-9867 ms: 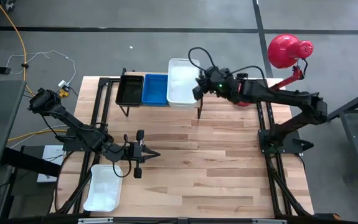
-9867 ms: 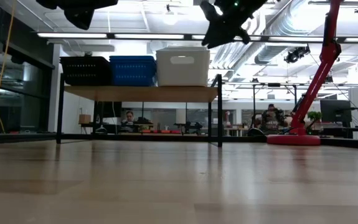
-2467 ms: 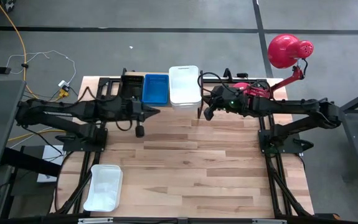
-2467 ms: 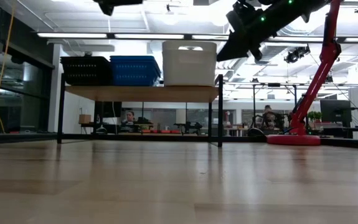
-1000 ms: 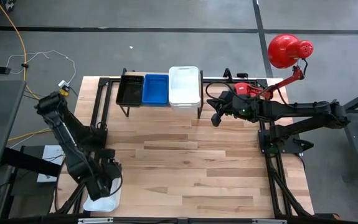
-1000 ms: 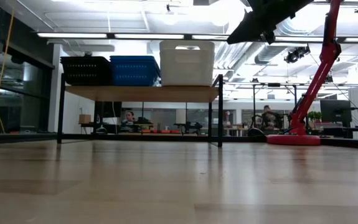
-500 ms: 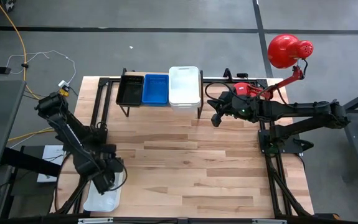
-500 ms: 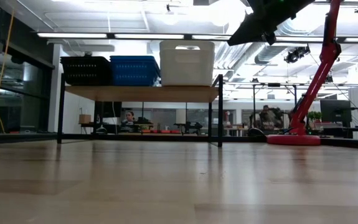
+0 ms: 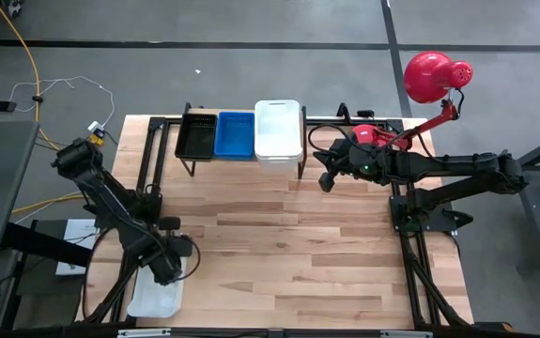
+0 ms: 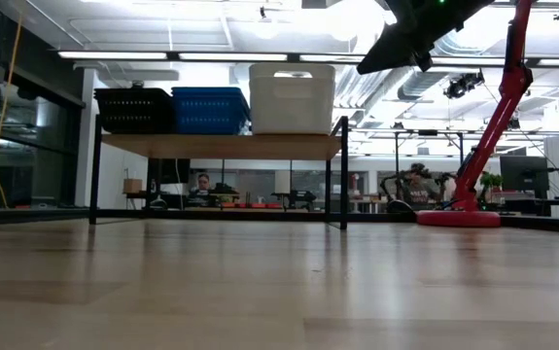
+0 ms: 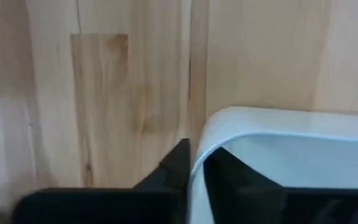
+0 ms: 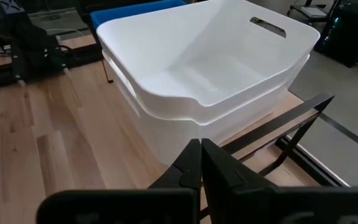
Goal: Stack baskets on shelf by color
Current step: Stack the white bin on the white bin on the shelf
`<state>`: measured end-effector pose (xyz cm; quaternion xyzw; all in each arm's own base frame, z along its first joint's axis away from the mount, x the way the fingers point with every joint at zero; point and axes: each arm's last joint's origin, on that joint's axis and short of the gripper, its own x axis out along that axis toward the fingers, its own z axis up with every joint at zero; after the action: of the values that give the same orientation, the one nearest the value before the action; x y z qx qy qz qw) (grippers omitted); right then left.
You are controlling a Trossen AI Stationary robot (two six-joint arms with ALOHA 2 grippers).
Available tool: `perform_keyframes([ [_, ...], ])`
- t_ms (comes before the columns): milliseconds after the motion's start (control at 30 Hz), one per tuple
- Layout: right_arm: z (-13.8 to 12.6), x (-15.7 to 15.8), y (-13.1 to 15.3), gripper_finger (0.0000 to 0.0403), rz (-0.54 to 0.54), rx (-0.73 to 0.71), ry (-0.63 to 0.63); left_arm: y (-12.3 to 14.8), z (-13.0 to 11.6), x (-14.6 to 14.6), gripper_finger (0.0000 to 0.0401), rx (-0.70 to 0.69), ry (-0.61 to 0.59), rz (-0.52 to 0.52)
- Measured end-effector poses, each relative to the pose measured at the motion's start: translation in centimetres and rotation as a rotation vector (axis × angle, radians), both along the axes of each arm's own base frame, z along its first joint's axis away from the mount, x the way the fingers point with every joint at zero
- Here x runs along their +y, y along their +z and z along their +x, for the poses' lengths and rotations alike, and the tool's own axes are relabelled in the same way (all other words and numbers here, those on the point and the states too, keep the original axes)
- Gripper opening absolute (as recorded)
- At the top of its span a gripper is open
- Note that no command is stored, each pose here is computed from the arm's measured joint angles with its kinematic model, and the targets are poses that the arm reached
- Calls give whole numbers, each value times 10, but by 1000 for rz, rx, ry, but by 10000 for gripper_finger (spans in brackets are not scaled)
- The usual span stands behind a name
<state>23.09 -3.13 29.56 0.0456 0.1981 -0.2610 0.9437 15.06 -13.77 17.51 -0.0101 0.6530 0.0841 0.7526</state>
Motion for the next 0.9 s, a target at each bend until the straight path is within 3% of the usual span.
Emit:
perform_keyframes([
  [167,0,0,-1,0,3,11,4,42,10,8,5,55,-23,63],
  [400,0,1,-2,0,20,15,39,149,34,29,1,-147,-74,266],
  [600,2,5,-2,0,80,3,163,235,50,76,0,-347,-93,346],
  [900,2,8,-2,0,120,5,287,320,69,160,0,-584,-60,664],
])
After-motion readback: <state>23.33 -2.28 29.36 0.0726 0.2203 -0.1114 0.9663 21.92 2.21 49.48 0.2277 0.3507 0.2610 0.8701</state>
